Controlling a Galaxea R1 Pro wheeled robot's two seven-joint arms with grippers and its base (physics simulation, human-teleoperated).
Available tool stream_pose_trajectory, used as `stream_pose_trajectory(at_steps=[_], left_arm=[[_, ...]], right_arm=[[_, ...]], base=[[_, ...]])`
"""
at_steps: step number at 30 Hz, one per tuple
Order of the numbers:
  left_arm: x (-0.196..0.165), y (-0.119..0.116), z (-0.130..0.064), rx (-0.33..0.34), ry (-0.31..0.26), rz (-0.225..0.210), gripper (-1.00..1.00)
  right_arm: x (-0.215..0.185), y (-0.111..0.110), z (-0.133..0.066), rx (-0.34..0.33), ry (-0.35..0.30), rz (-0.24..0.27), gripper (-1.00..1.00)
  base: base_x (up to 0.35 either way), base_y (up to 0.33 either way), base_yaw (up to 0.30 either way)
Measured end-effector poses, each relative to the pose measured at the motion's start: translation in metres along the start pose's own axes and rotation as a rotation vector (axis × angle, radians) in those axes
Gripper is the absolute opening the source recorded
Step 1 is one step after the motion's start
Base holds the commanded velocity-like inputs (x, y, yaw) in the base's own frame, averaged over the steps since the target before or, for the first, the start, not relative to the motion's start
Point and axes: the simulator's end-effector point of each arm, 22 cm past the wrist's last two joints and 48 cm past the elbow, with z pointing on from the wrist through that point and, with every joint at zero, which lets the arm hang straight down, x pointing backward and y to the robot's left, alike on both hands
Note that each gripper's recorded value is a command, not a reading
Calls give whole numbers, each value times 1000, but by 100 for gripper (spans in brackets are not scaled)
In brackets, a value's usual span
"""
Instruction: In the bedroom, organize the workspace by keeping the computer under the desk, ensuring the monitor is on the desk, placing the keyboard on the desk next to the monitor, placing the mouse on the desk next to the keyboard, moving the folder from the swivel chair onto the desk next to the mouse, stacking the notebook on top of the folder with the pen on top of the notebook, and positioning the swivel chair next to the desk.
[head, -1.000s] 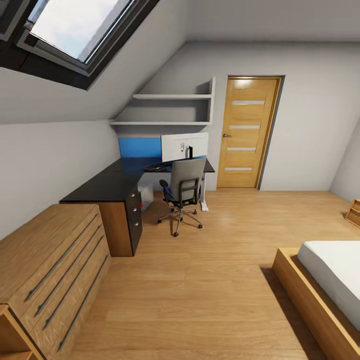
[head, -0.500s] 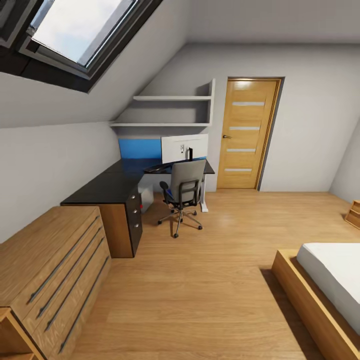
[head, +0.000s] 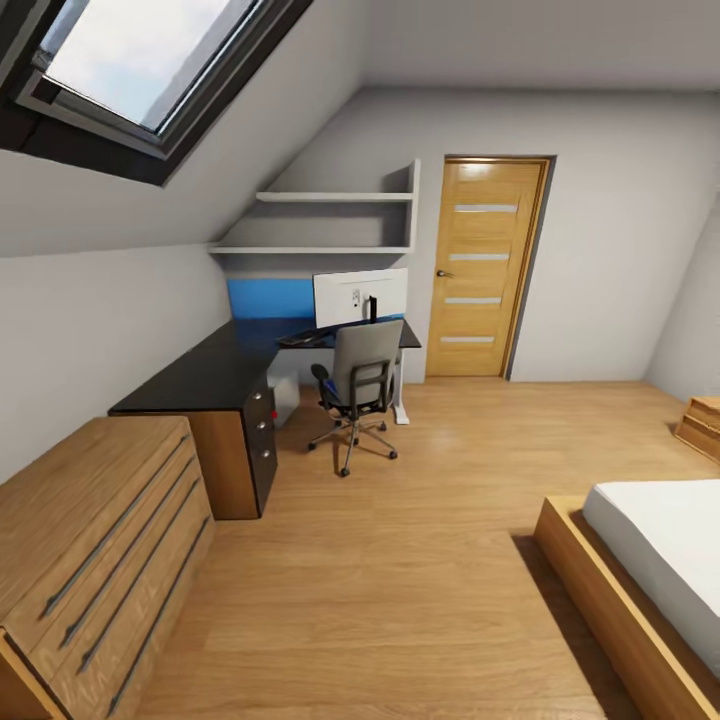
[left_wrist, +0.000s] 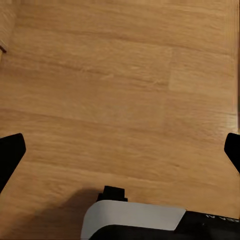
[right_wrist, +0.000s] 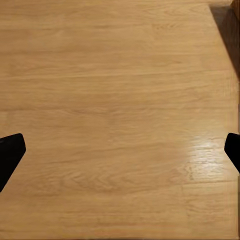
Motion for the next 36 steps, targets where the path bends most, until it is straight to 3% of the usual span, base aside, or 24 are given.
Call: stream_pose_trajectory(at_steps=[14, 36], left_arm=[[9, 4, -3, -7, 11, 5, 100], [16, 0, -4, -1, 27, 8, 100]], right_arm=[[8, 8, -3, -6, 20, 9, 100], [14, 7, -4, -8, 39, 4, 100]], base=[[308, 0, -210], [322, -56, -10]])
